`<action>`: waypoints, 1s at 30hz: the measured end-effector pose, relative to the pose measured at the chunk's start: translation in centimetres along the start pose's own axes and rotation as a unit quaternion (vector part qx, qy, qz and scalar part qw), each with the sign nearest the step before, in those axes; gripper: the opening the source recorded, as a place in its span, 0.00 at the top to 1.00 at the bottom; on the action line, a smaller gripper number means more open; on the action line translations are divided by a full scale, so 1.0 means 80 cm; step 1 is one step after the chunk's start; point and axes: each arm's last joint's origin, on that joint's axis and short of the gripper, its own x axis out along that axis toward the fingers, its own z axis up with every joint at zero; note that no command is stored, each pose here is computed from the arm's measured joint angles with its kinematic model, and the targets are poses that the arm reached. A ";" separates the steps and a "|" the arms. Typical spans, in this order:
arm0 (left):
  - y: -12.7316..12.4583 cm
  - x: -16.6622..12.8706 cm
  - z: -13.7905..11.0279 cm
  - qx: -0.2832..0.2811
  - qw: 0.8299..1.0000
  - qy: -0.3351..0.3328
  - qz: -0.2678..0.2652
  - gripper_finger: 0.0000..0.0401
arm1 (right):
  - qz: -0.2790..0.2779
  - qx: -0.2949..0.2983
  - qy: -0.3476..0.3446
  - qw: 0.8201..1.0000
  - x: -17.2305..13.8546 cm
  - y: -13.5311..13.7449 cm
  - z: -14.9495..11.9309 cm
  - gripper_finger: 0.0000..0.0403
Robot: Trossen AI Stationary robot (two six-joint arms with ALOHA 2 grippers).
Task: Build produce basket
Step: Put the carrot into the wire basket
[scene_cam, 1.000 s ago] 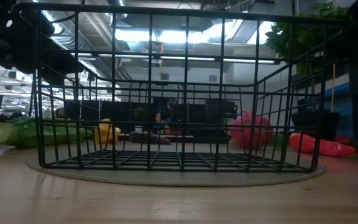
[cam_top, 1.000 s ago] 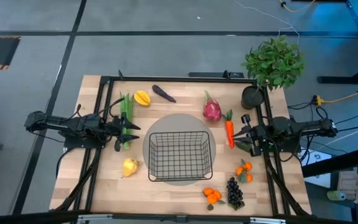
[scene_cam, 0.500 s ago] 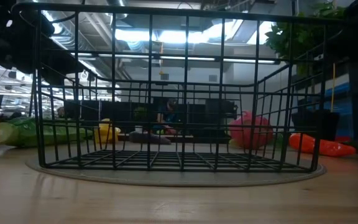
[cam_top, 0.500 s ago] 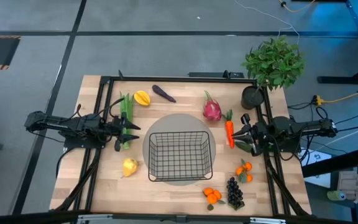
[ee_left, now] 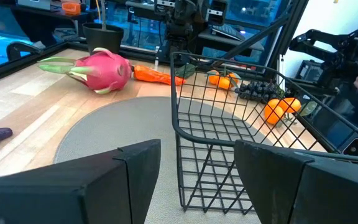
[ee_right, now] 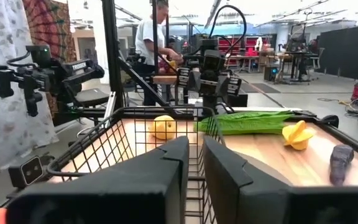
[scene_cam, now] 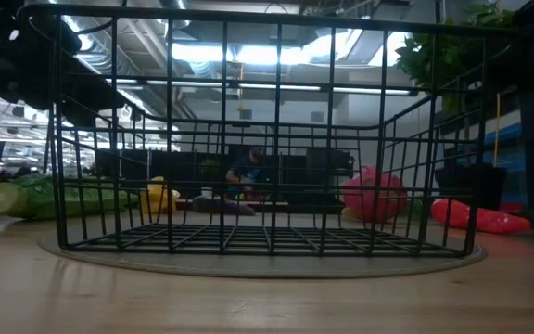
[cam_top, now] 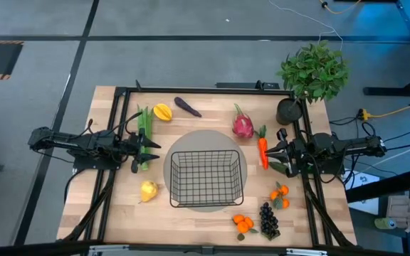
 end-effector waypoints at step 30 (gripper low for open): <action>0.000 0.000 0.000 0.000 1.000 0.000 0.000 0.51 | -0.188 -0.092 0.009 0.978 -0.003 -0.013 0.002 0.87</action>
